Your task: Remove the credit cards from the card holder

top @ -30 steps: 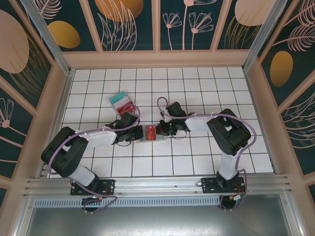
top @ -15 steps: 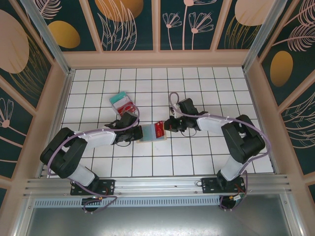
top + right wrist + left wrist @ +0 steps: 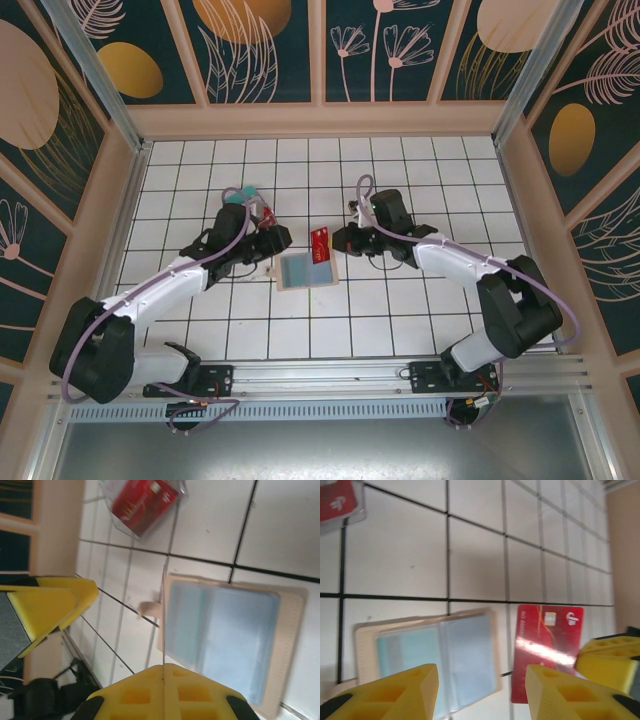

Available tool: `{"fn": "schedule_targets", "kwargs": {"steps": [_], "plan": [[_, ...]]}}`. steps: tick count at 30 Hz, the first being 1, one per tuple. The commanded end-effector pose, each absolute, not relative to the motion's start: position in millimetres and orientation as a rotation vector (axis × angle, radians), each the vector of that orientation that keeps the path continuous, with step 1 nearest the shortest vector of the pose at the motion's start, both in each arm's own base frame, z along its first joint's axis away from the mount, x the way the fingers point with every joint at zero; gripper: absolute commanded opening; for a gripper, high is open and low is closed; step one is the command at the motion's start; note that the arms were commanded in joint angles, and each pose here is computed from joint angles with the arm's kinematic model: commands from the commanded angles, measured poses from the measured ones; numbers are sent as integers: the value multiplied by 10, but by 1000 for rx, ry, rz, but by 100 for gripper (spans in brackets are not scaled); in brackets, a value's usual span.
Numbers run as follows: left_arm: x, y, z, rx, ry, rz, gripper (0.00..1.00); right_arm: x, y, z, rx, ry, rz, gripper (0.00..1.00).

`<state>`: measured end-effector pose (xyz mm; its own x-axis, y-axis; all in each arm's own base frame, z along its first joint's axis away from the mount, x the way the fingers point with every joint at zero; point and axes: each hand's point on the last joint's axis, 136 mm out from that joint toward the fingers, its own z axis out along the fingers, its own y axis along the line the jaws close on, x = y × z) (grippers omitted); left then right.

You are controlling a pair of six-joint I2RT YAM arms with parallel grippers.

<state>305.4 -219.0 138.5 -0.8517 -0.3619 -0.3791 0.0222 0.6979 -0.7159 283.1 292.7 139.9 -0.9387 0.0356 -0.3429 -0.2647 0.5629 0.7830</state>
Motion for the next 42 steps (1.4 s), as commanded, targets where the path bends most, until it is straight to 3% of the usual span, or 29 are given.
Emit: {"fn": "schedule_targets", "kwargs": {"steps": [1,9,28,39,42], "plan": [[3116,-2292,1780,-256,2297,-1243,48,2897,3022,1827,-152,2315,1460,0],[3209,-2323,2187,-211,2178,-1482,41,2868,3238,2169,-100,2161,1618,0],[3115,-2323,2226,-205,2150,-1547,32,2891,3299,2380,-97,2035,1838,0],[3028,-2331,2511,-138,2030,-1620,0,2855,3387,2364,-156,2046,1885,0],[3017,-2320,2505,-131,2035,-1603,0,2851,3390,2343,-164,2056,1874,1]]}}
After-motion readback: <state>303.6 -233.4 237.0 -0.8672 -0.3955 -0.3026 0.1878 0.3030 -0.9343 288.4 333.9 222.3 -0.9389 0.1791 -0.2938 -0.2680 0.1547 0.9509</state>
